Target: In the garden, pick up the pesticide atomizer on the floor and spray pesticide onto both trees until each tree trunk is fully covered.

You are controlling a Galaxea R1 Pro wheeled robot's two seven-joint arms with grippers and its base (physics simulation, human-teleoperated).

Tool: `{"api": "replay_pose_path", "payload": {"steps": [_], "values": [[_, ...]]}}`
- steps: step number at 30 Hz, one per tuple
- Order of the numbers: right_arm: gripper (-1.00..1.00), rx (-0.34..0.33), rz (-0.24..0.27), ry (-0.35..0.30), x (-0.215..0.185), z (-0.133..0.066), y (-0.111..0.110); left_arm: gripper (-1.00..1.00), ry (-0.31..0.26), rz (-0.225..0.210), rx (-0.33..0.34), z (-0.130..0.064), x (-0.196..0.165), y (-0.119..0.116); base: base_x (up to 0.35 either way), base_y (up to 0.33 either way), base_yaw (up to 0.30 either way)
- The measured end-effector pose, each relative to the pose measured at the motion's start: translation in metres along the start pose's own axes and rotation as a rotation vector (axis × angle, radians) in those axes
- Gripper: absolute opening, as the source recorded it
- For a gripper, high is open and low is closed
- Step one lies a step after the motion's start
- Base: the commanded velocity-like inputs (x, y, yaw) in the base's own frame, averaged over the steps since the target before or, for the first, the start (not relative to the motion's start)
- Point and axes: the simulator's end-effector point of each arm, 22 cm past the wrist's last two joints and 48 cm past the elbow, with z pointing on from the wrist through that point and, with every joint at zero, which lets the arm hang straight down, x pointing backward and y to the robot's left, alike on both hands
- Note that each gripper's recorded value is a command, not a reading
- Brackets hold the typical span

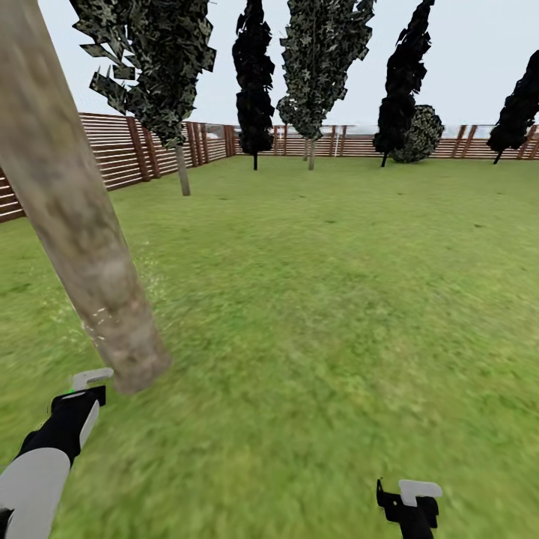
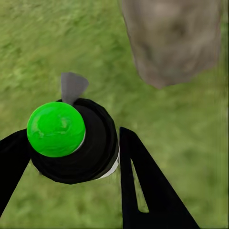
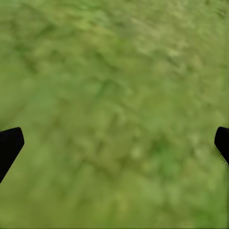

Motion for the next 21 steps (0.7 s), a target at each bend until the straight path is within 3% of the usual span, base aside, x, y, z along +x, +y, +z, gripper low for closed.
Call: {"api": "replay_pose_path", "payload": {"steps": [5,15,21], "values": [[1.00,0.000,0.002,-0.001,-0.0002,0.0000,0.0000,-1.00,0.001,-0.001,0.004,-0.0006,0.0008,-0.0029,0.146,-0.240,0.064],[1.00,-0.001,0.000,0.000,0.0002,-0.0002,0.0004,-1.00,0.002,-0.003,0.002,-0.0006,0.0010,-0.0023,0.133,-0.250,0.270],[1.00,-0.001,0.000,0.001,0.0004,-0.0001,0.0004,-1.00,0.002,-0.002,-0.001,-0.0006,0.0010,-0.0016,0.160,-0.251,0.029]]}}
